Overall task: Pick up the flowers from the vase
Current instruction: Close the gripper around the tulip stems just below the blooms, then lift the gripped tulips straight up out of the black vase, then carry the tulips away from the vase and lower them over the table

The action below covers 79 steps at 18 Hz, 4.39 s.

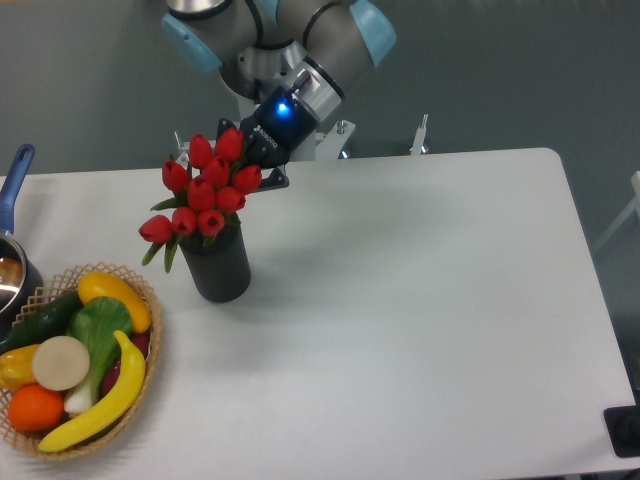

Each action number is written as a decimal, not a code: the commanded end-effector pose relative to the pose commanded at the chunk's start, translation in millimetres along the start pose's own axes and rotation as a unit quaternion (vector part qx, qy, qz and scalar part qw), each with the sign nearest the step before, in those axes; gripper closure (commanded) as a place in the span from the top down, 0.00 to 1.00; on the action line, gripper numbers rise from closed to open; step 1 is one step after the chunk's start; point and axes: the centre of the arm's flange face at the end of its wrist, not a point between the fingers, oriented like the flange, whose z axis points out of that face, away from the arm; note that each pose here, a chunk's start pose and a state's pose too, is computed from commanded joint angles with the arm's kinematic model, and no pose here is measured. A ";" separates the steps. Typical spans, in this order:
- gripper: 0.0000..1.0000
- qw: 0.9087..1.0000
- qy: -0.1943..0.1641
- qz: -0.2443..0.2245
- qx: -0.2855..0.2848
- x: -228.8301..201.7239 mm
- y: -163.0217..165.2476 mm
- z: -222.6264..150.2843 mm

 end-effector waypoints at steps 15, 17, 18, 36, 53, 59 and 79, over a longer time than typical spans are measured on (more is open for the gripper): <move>0.00 0.997 -0.051 -0.042 0.028 -20.5 -72.7 -48.7; 0.00 0.997 -0.051 -0.057 0.032 -20.2 -77.4 -50.3; 0.00 0.996 -0.052 -0.059 0.033 -18.7 -79.6 -51.1; 0.00 0.983 -0.076 -0.141 0.092 -10.1 -118.5 -93.8; 0.00 0.972 -0.207 -0.030 -0.108 -119.9 -103.5 -134.3; 0.03 0.951 -0.210 0.005 -0.229 -145.8 -104.9 -102.5; 0.09 0.844 -0.153 0.036 -0.512 -241.0 -33.0 41.4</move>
